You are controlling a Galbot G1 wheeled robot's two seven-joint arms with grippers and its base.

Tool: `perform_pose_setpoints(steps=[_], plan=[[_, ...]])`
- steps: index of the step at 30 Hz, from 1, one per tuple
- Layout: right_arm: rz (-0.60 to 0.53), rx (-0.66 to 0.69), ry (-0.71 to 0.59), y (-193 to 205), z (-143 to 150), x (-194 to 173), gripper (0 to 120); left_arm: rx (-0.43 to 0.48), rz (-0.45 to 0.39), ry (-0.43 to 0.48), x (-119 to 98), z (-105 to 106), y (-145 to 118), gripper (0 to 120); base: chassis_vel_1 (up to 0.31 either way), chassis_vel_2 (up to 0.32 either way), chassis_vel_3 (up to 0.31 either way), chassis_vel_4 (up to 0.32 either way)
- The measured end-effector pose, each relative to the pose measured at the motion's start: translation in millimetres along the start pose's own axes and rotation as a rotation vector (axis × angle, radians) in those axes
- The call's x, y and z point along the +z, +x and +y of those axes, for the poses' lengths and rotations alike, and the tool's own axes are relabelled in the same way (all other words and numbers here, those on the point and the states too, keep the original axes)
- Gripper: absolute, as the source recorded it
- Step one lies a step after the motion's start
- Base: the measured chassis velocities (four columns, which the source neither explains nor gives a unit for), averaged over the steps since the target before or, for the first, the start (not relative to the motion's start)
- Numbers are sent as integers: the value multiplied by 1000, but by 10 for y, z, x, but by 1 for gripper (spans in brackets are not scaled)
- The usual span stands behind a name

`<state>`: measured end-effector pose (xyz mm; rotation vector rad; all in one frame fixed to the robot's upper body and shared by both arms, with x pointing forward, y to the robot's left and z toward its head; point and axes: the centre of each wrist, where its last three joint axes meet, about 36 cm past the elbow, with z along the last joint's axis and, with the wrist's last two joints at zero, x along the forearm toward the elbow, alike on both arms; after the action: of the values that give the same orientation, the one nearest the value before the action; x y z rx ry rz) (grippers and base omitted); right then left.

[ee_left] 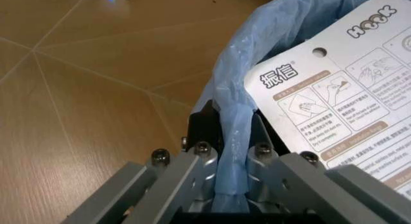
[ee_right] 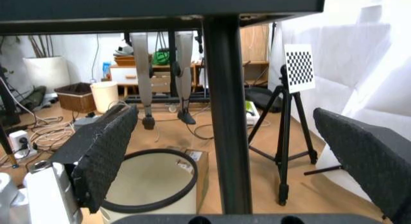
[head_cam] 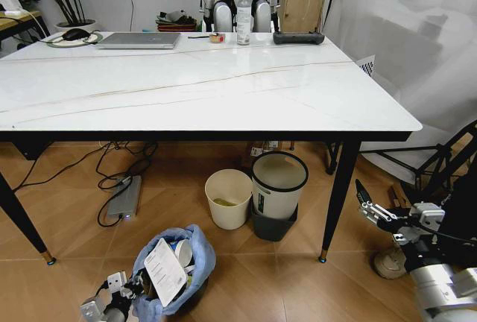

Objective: Pick up the trash bin and place the trash from the table into it.

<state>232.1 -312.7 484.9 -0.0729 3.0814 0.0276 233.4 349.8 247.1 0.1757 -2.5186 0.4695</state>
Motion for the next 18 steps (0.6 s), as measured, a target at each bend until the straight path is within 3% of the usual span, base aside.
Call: perform_pose_setpoints(steps=[18], plan=[[0, 0, 0, 0, 0, 0, 100, -28, -13, -14, -16, -18, 21, 1, 0, 0, 0, 0]])
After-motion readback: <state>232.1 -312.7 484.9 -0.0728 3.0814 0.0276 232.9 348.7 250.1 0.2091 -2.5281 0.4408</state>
